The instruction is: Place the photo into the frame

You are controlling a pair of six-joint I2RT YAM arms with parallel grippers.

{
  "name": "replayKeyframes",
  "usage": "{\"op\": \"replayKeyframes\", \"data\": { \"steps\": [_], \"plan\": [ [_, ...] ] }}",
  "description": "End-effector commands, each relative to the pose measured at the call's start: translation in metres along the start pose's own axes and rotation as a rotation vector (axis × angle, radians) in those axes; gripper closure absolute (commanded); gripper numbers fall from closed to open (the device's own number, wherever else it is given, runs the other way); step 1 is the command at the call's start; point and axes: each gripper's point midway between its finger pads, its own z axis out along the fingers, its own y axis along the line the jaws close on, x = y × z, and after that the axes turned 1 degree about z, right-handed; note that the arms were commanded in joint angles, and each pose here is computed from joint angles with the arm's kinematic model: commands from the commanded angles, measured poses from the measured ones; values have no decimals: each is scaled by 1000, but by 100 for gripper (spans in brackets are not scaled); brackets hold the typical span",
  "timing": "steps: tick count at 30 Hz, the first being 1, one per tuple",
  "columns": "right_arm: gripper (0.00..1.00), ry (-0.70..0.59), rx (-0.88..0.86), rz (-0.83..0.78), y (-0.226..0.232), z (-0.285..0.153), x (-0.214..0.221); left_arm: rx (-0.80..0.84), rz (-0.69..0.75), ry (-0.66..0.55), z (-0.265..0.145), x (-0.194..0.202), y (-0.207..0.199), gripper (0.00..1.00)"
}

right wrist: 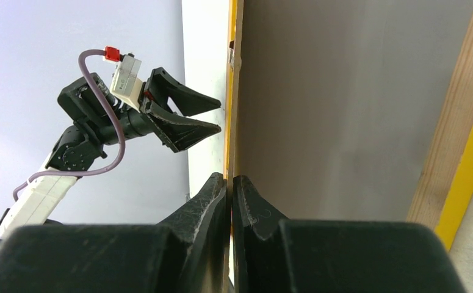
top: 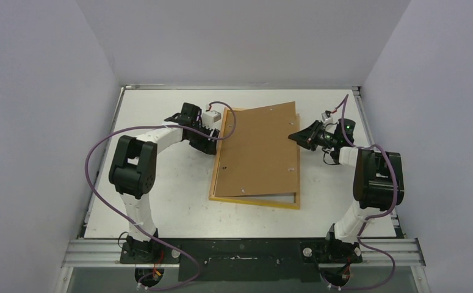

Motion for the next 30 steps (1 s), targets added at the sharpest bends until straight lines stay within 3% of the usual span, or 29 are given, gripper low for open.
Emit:
{"op": "replayKeyframes", "data": {
  "steps": [1,30],
  "plan": [
    [95,-26,-103,-154,32,-1,-19,8,40,-38,-1,-18,-1,43],
    [95,-58,-162,-184,39,4,-21,34,40,-5,3,-9,-3,49]
  ]
}}
